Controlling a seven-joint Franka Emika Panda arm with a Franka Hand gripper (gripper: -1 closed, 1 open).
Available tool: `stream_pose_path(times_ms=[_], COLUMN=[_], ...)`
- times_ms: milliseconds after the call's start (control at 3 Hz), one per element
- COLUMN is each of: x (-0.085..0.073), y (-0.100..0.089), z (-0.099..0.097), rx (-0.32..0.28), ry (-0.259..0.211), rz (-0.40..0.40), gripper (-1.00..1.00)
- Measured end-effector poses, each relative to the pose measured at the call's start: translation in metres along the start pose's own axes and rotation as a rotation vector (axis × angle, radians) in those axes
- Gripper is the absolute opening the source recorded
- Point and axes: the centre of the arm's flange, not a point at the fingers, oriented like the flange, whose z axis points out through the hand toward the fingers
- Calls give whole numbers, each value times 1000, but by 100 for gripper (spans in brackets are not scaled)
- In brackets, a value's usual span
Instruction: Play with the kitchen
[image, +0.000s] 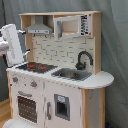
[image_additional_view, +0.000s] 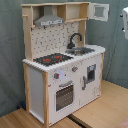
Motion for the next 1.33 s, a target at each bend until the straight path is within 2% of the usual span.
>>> stream_pose_path(times_ms=[333, 667, 1000, 1333], x=[0, 5, 4, -14], y=[14, 16, 17, 32], z=[9, 12, 15, 35], rx=[-23, -43, -27, 8], ry=[37, 87, 156, 170], rz=[-15, -71, -75, -31], gripper=[100, 100, 100, 100])
